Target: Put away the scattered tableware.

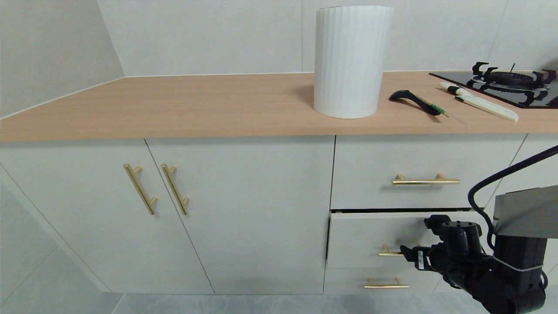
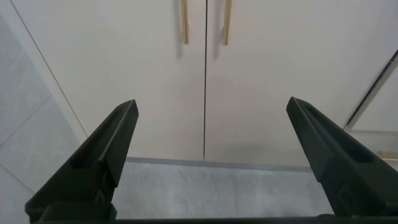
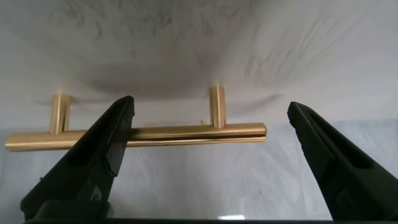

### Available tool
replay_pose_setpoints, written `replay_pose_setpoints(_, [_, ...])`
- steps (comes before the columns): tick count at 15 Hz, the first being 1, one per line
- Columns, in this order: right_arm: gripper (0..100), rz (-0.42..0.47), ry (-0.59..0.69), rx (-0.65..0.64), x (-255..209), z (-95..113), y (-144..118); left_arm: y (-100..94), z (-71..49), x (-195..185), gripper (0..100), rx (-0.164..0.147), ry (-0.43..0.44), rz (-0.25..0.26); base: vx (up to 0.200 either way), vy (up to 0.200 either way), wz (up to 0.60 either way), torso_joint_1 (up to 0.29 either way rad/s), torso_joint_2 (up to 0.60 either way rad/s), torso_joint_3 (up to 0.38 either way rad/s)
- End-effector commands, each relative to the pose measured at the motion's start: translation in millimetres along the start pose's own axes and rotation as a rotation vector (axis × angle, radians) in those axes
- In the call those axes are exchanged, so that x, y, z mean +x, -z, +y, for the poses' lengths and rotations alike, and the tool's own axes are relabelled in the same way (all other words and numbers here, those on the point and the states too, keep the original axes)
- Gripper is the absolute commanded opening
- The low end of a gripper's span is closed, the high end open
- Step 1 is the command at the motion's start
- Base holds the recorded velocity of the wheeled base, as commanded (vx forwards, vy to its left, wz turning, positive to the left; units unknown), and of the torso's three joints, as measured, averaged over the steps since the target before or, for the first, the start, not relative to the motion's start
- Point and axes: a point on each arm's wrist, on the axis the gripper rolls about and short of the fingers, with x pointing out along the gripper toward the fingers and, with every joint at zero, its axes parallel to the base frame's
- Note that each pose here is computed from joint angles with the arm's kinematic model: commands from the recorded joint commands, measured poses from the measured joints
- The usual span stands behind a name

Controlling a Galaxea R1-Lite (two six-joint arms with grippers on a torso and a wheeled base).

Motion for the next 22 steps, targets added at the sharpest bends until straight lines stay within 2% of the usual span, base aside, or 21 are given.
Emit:
replay_pose_setpoints(1, [100, -0.017, -0.046, 0.001, -36.3, -2.9, -23.2, 0.4, 0.0, 0.2, 100, 0.000, 0.000, 0.003, 0.000, 0.000, 0.00, 0.000, 0.00, 0.000])
replay_pose_setpoints(5, [100, -0.015, -0.092, 0.001, -120.7, -12.9, -72.8, 0.0, 0.0, 0.1, 100, 0.000, 0.000, 0.001, 0.000, 0.000, 0.00, 0.000, 0.00, 0.000])
replay_pose_setpoints(6, [100, -0.017, -0.092, 0.003, -122.3, -13.1, -73.6, 0.4, 0.0, 0.2, 100, 0.000, 0.000, 0.003, 0.000, 0.000, 0.00, 0.000, 0.00, 0.000])
replay_pose_setpoints(7, [100, -0.045, -0.099, 0.006, -162.1, -17.9, -100.4, 0.4, 0.0, 0.2, 100, 0.000, 0.000, 0.003, 0.000, 0.000, 0.00, 0.000, 0.00, 0.000])
replay_pose_setpoints(9, [100, 0.000, -0.143, -0.001, -185.3, -19.1, -120.6, 0.0, 0.0, 0.1, 100, 0.000, 0.000, 0.001, 0.000, 0.000, 0.00, 0.000, 0.00, 0.000])
replay_pose_setpoints(11, [100, 0.021, -0.183, -0.003, -178.8, -15.8, -132.3, 0.4, 0.0, 0.2, 100, 0.000, 0.000, 0.003, 0.000, 0.000, 0.00, 0.000, 0.00, 0.000])
replay_pose_setpoints(14, [100, 0.054, -0.182, -0.018, -136.5, -3.5, -152.6, 0.0, 0.0, 0.1, 100, 0.000, 0.000, 0.001, 0.000, 0.000, 0.00, 0.000, 0.00, 0.000])
replay_pose_setpoints(18, [100, 0.136, -0.191, -0.052, -103.3, 11.5, -142.4, 0.0, 0.0, 0.1, 100, 0.000, 0.000, 0.001, 0.000, 0.000, 0.00, 0.000, 0.00, 0.000])
replay_pose_setpoints(19, [100, 0.155, -0.203, -0.073, -92.5, 21.3, -135.8, 0.4, 0.0, 0.2, 100, 0.000, 0.000, 0.003, 0.000, 0.000, 0.00, 0.000, 0.00, 0.000])
replay_pose_setpoints(22, [100, 0.125, -0.114, -0.083, -61.7, 30.1, -126.2, 0.4, 0.0, 0.2, 100, 0.000, 0.000, 0.003, 0.000, 0.000, 0.00, 0.000, 0.00, 0.000])
